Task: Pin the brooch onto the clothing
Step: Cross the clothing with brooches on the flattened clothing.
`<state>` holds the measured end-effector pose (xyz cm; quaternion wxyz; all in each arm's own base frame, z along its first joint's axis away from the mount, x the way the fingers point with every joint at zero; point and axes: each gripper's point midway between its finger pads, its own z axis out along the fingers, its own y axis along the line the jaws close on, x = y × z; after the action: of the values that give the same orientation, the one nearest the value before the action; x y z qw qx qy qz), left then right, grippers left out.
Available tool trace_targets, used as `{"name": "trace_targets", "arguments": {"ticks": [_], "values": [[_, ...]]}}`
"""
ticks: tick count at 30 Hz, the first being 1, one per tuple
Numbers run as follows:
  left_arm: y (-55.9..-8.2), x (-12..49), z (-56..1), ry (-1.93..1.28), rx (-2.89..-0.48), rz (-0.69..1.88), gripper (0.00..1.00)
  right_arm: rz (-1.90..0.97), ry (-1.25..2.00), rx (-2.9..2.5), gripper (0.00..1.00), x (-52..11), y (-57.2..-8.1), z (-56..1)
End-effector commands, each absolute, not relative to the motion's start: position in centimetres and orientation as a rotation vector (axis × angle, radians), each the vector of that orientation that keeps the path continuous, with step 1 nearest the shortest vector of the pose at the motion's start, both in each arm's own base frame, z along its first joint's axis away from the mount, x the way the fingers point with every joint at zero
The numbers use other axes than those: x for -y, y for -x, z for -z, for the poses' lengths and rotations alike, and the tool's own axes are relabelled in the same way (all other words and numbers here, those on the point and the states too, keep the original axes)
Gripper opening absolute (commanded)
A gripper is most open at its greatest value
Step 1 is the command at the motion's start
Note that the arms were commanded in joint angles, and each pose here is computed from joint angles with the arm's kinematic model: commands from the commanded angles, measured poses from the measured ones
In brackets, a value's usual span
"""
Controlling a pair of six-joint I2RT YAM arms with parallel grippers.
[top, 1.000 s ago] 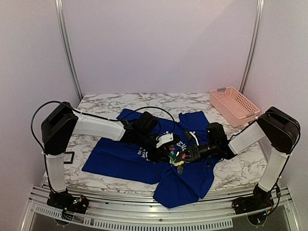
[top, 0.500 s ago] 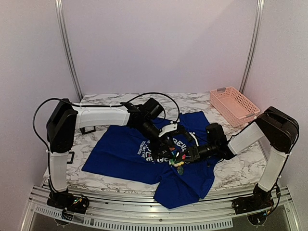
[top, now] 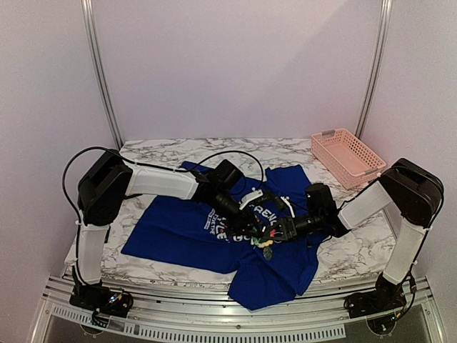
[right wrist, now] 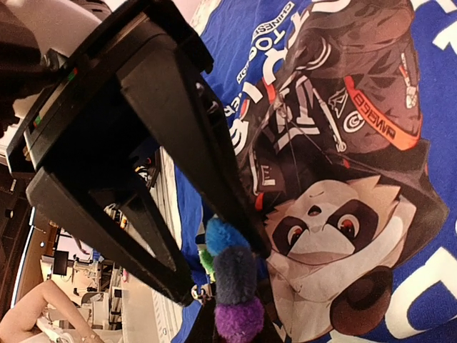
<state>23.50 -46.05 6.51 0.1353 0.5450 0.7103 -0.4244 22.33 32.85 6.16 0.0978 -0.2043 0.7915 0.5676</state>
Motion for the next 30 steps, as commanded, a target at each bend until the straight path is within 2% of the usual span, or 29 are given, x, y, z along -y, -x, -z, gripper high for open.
{"name": "trace_targets", "arguments": {"ticks": [1,5,9,13,15,18,26,30], "values": [[-23.0,45.8,-7.1,-1.538,-2.050,1.355,0.29,-1.673,0.643,-2.320,0.00,-33.1,-22.3,-6.5],[-22.8,45.6,-6.8,-1.534,-2.056,1.356,0.11,-1.667,0.651,-2.317,0.00,-33.2,-22.4,-6.6],[-22.6,45.8,-6.9,-1.516,-2.045,1.381,0.00,-1.669,0.650,-2.320,0.00,-33.2,-22.5,-6.6],[-22.5,46.0,-7.0,-1.498,-2.035,1.400,0.00,-1.659,0.646,-2.329,0.01,-33.4,-22.8,-6.8],[-22.3,45.8,-6.9,-1.498,-2.044,1.404,0.00,-1.661,0.647,-2.334,0.12,-33.6,-23.1,-7.3],[-22.0,45.5,-6.9,-1.503,-2.046,1.409,0.00,-1.608,0.649,-2.354,0.23,-33.5,-23.6,-7.9],[-21.7,44.9,-7.3,-1.509,-2.032,1.409,0.00,-1.459,0.633,-2.439,0.37,-31.6,-23.8,-8.2],[-21.9,44.9,-7.6,-1.503,-2.030,1.410,0.00,-1.219,0.522,-2.542,0.45,-28.9,-24.8,-7.5]]}}
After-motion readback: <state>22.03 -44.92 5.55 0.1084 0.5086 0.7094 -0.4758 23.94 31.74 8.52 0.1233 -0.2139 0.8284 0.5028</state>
